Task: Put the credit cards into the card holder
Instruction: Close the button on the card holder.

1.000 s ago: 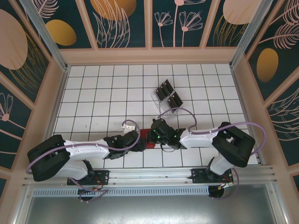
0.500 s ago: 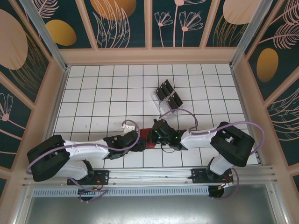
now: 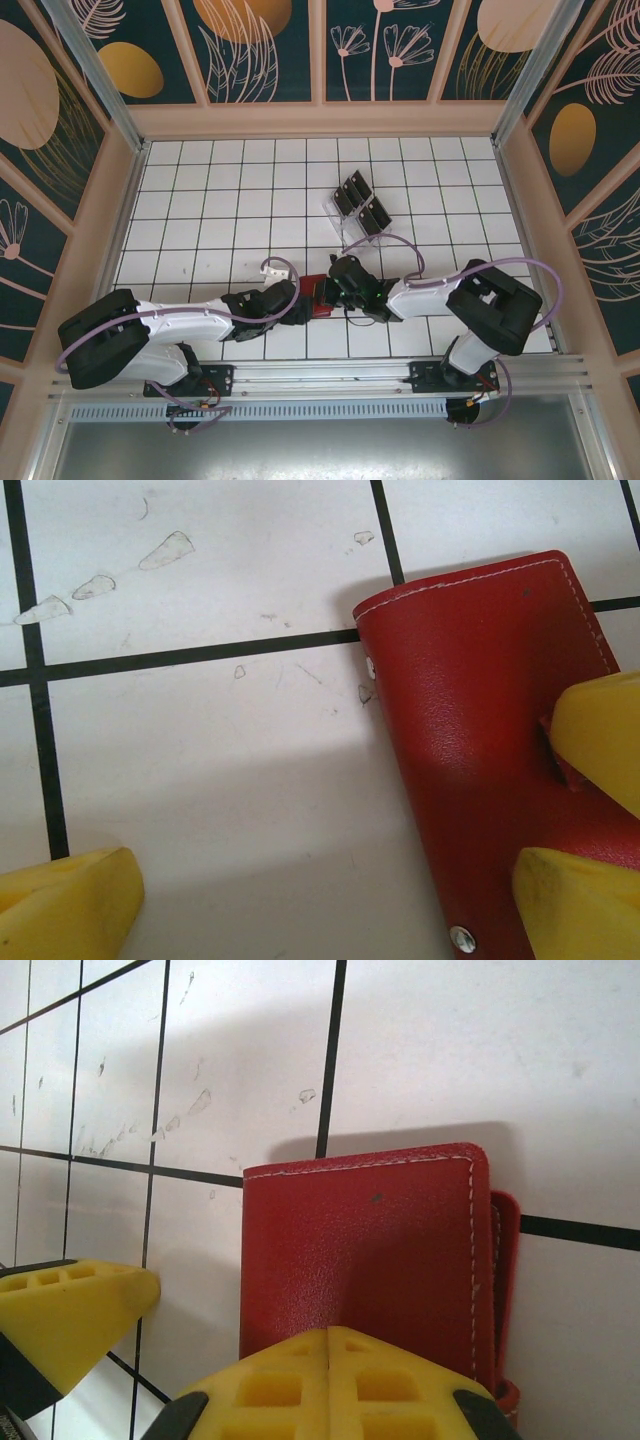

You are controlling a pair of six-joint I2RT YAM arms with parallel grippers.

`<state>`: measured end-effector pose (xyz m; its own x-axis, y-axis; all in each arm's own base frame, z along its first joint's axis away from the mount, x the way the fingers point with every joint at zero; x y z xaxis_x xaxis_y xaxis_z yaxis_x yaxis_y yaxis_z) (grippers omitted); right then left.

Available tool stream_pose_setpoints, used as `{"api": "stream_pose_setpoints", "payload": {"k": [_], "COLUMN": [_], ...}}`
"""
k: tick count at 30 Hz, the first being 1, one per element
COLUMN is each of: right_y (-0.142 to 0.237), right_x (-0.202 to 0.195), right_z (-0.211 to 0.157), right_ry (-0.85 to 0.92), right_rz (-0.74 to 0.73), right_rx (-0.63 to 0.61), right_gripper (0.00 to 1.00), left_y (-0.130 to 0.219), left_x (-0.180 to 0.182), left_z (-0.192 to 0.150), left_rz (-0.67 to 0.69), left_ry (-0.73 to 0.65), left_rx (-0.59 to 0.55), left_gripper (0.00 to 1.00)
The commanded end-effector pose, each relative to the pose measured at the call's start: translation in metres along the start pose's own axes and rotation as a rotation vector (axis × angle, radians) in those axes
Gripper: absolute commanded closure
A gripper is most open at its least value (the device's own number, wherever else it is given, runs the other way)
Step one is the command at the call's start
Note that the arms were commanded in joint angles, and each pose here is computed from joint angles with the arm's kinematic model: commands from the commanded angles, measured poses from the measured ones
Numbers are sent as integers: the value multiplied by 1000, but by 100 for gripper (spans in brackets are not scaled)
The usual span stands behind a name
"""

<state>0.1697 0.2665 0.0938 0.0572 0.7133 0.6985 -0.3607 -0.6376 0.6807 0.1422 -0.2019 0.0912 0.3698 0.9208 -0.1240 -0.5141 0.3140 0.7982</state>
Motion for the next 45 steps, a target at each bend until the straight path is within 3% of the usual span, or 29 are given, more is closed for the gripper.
{"api": "stream_pose_setpoints", "payload": {"k": [1,10,23,45], "right_y": [-7,-7,22,9], "right_x": [-52,-59,9,12], "right_z": [-10,-15,10,13], "right_ry": [-31,-51,-5,-4], "right_rz": [-240,-238,-36,-18], "right_rx": [54,96,11,26], "right_gripper": [100,100,100,100], "left_y": [-7,-6,-5,-8], "left_x": [12,13,15,14], "left_z": [-22,-27,-30,-31], "left_rz": [22,0,-8,-5], "left_ry": [-22,-13,-2,-6], "left_rx": [101,109,108,118], "left_gripper": [4,4,5,5]}}
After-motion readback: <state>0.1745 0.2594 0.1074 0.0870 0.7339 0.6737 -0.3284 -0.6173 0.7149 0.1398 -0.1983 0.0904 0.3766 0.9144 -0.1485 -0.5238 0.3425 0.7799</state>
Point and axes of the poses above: each hand's point on the last joint's axis, 136 mm out from that joint toward the fingers, its own y axis back along the fingers, its own x axis along the line the jaws close on, z = x × y, the point moved 9 cm from there along y, back along the fingers, and after that the axes turned 14 degrees about -y, right-handed, at the moved point
